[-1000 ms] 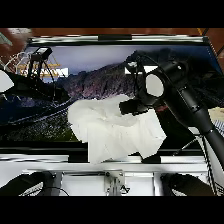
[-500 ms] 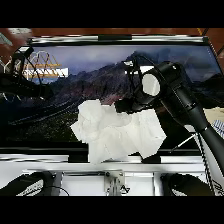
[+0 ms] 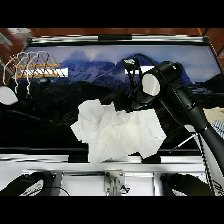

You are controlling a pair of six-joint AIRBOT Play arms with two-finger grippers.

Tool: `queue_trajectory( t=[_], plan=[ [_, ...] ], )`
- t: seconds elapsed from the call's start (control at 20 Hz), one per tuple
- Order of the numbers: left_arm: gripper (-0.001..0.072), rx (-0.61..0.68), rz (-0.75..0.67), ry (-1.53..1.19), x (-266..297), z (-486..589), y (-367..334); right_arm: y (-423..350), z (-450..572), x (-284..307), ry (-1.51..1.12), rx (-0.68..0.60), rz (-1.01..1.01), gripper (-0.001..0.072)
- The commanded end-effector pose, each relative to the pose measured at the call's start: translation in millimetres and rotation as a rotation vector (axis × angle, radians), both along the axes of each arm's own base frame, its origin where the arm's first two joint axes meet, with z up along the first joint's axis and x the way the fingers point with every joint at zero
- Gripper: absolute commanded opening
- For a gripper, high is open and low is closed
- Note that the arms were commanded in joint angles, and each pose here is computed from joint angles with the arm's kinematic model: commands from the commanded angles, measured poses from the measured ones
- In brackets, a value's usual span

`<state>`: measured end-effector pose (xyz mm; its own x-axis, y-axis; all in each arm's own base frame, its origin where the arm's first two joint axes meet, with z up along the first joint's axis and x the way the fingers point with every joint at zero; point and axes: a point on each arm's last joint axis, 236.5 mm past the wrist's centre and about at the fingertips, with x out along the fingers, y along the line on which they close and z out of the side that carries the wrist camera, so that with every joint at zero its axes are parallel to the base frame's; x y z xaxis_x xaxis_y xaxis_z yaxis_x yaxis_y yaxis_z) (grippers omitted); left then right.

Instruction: Fold the shirts.

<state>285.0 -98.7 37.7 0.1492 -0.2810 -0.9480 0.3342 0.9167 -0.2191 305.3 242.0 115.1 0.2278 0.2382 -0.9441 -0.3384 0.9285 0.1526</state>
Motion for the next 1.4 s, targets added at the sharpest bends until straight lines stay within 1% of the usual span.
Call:
queue_trajectory(
  t=[0.0,0.1,0.2,0.35,0.5,0.75,0.8,0.85,0.9,0.95,1.0,1.05,1.2,1.35],
  plan=[
    [0.0522,-0.107,-0.107,0.027,-45.5,-41.9,-51.7,-0.5,0.2,1.8,-0.007,-0.003,-0.004,0.0075],
    [0.0532,-0.115,-0.179,-0.055,-51.2,-54.2,-79.8,-1.4,0.2,2.7,-0.011,-0.006,-0.006,0.0075],
    [0.0534,-0.122,-0.208,-0.090,-56.8,-68.5,-103.9,-1.3,0.3,2.9,-0.011,-0.006,-0.006,0.0075],
    [0.0533,-0.141,-0.302,-0.153,-67.2,-75.4,-139.2,-1.3,0.3,2.9,-0.012,-0.006,-0.005,0.0075],
    [0.0533,-0.156,-0.311,-0.258,-53.3,-74.3,-162.0,-1.3,0.1,2.8,-0.011,-0.006,-0.005,0.0075],
    [0.0532,-0.117,-0.312,-0.283,-37.7,-96.0,-164.6,-1.2,0.3,2.8,-0.011,-0.006,-0.005,0.0075],
    [0.0511,-0.117,-0.310,-0.295,-34.5,-96.4,-165.6,-1.3,0.1,2.6,-0.010,-0.006,-0.005,0.0075],
    [0.0349,-0.109,-0.315,-0.308,-31.3,-95.3,-164.2,-1.3,0.2,2.6,-0.010,-0.006,-0.005,0.0075],
    [0.0214,-0.096,-0.324,-0.317,-28.1,-92.9,-161.9,-1.5,0.1,2.3,-0.009,-0.007,-0.005,0.0076],
    [0.0141,-0.069,-0.340,-0.329,-22.8,-88.8,-156.7,-1.8,-0.1,1.9,-0.007,-0.008,-0.005,0.0075],
    [0.0126,-0.037,-0.355,-0.341,-16.2,-82.9,-150.6,-2.3,-0.4,1.2,-0.004,-0.011,-0.005,0.0075],
    [0.0069,-0.002,-0.367,-0.356,-7.9,-74.0,-142.6,-3.0,-0.8,0.5,-0.001,-0.014,-0.005,0.0075],
    [0.0048,0.078,-0.367,-0.445,23.5,-34.0,-120.9,-3.2,-0.8,0.5,-0.001,-0.014,-0.005,0.0076],
    [0.0049,0.059,-0.319,-0.581,60.2,6.7,-118.6,-0.7,-0.3,-0.2,0.001,-0.005,-0.002,0.0075]
  ],
)
